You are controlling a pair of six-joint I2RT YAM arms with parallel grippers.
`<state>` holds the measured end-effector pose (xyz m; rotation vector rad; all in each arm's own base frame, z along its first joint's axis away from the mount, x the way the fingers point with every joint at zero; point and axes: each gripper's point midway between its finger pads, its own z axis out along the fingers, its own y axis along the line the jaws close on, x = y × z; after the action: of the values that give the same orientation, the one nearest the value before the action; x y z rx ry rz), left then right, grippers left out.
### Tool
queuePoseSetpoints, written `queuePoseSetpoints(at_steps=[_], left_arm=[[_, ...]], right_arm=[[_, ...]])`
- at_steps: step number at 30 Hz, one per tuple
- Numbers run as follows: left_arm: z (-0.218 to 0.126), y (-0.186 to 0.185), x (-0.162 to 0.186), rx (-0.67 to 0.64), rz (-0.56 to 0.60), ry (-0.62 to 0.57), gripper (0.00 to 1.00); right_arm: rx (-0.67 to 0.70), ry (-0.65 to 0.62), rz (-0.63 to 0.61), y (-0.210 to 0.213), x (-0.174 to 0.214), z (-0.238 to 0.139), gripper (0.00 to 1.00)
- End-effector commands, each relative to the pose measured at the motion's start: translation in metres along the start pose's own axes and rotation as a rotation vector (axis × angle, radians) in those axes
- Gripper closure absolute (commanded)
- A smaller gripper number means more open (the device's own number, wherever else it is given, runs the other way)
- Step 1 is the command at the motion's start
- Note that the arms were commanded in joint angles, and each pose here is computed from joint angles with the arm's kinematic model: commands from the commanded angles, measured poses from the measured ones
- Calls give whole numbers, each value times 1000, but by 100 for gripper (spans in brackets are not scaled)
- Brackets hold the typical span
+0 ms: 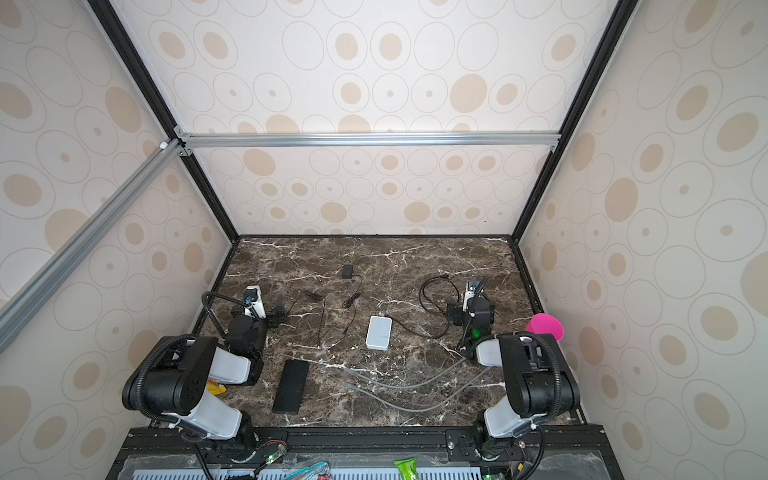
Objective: Insert the plug into the switch port
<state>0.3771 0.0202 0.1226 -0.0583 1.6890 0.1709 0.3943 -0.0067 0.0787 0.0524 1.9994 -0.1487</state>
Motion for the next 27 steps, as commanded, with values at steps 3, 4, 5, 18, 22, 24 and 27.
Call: queuePoseSetpoints(at_steps=[3,4,5,18,22,24,27], left_arm=[[0,0,-7,7,-9,-24,2],[0,-2,-7,27,-13,-26,2],[0,-6,-7,67,-13,-28,2],[-9,19,-14,-70,-70,-59,2],[-51,15,-70,-141,-47,-205,2],[-76,16,-111,-99,-293,-331,2],[-97,-6,-171,127,-534,-443,2]], right_arm=[[1,-28,11,1,-8,-2,0],[2,-28,11,0,-8,-2,0],[2,-28,11,0,-8,-2,0],[-3,-30,6,2,-8,-2,0],[16,-29,-185,34,-54,-37,0],[-48,-43,-96,55,-95,-64,1],[-95,3,274,50,-114,-91,0]])
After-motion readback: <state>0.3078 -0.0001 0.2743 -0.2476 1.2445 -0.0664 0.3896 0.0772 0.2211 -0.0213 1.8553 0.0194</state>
